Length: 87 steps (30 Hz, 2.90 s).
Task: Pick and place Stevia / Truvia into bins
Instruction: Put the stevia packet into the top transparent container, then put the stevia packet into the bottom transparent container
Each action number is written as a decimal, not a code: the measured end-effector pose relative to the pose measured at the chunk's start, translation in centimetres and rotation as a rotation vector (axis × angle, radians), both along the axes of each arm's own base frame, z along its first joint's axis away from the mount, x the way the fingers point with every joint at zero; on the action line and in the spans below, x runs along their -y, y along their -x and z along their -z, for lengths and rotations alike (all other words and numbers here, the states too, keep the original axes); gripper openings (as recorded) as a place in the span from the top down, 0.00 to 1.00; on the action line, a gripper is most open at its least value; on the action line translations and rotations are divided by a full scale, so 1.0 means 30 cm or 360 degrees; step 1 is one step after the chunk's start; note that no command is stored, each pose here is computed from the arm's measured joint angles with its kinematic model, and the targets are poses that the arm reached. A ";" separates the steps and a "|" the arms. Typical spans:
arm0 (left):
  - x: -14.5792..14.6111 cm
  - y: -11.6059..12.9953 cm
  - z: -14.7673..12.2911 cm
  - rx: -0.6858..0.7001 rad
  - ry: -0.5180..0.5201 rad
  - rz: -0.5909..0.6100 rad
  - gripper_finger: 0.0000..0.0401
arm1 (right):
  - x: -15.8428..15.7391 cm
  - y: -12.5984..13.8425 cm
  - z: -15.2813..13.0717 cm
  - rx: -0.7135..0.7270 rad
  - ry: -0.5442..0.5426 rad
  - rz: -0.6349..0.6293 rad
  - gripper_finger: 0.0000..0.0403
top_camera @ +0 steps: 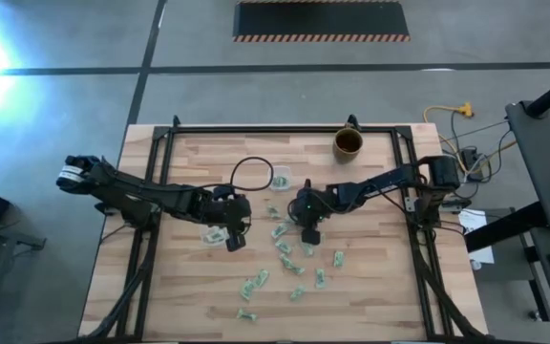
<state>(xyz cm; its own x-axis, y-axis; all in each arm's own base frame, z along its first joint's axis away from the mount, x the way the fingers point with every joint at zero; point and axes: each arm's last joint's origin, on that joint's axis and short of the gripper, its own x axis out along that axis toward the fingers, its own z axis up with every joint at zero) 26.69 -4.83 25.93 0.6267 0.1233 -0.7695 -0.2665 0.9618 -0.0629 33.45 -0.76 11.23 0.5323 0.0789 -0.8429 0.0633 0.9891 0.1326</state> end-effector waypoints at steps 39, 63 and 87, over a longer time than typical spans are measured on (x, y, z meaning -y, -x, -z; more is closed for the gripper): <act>-0.001 -0.004 -0.004 0.0032 -0.0018 -0.0019 0.72 | 0.316 -0.017 -0.238 0.0419 0.0302 -0.0001 0.98; -0.002 -0.005 -0.004 0.0041 0.0000 -0.0059 0.72 | 0.378 -0.025 -0.167 0.0382 0.0280 -0.0052 0.98; -0.002 0.000 0.000 0.0006 0.0006 -0.0046 0.72 | 0.347 -0.037 -0.259 0.0286 0.0104 -0.0097 0.66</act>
<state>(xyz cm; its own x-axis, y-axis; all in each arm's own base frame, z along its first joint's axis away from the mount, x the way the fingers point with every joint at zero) 26.68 -4.78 25.93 0.6260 0.1386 -0.7674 -0.2939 0.9534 -0.0675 34.57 -11.18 18.99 0.6707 0.0637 -0.7389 -0.0161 0.9973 0.0714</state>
